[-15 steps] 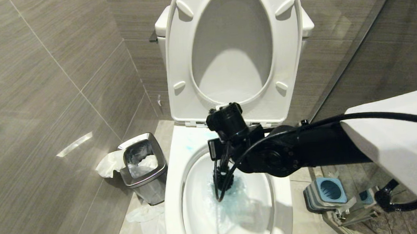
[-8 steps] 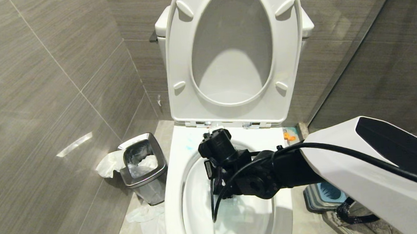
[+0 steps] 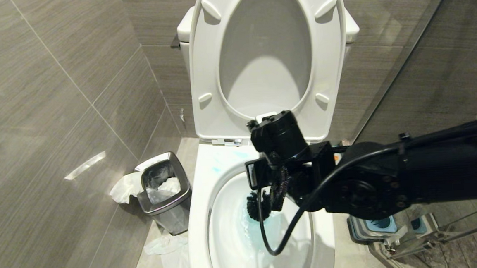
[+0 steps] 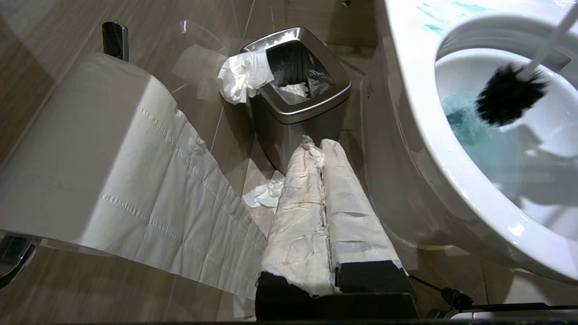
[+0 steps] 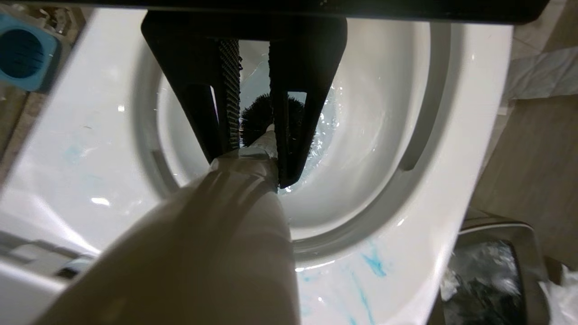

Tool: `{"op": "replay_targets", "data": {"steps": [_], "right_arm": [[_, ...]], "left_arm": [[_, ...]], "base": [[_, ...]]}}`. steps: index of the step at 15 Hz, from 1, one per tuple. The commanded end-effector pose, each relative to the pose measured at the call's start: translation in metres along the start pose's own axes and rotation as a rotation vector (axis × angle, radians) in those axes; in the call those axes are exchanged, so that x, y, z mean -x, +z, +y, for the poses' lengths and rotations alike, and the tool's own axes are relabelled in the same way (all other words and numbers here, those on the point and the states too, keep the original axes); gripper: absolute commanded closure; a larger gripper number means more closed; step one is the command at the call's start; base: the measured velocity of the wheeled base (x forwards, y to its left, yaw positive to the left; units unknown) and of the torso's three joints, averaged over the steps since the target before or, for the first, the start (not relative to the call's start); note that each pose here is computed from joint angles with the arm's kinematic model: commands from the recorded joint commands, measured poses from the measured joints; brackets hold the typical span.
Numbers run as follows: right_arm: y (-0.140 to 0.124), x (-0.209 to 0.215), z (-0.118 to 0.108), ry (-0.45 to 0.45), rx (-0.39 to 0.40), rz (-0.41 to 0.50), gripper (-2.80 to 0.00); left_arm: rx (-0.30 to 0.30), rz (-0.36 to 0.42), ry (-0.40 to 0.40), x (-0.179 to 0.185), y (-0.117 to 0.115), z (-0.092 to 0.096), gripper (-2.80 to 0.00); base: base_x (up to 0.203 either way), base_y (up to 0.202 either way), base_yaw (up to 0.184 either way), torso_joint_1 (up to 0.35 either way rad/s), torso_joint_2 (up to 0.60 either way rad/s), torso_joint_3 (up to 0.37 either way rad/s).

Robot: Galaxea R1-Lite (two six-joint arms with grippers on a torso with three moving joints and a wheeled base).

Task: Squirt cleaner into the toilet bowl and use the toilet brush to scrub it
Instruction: Scrub the toilet bowl

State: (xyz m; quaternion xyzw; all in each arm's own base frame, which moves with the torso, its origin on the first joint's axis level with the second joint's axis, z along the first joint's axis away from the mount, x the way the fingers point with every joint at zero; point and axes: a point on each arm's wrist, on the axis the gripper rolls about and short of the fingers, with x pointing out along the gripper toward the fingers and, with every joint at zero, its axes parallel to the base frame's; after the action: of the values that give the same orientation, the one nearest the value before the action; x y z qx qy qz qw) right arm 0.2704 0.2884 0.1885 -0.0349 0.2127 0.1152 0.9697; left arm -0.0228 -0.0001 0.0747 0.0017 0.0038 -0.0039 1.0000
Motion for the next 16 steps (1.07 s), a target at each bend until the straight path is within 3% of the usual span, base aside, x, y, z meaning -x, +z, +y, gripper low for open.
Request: {"op": "replay_targets", "data": {"steps": [1, 6, 16], "right_arm": [[0.025, 0.054, -0.026, 0.018, -0.041, -0.067, 0.00], [0.000, 0.052, -0.032, -0.003, 0.000, 0.002, 0.00], [-0.056, -0.020, 0.004, -0.011, 0.085, 0.084, 0.00]], "left_arm": [[0.000, 0.005, 0.000, 0.000, -0.001, 0.000, 0.00], [-0.001, 0.003, 0.000, 0.000, 0.000, 0.000, 0.00], [0.000, 0.005, 0.000, 0.000, -0.001, 0.000, 0.00]], "base": [[0.000, 0.000, 0.000, 0.000, 0.00, 0.000], [0.000, 0.000, 0.000, 0.000, 0.00, 0.000], [0.000, 0.000, 0.000, 0.000, 0.00, 0.000]]}}
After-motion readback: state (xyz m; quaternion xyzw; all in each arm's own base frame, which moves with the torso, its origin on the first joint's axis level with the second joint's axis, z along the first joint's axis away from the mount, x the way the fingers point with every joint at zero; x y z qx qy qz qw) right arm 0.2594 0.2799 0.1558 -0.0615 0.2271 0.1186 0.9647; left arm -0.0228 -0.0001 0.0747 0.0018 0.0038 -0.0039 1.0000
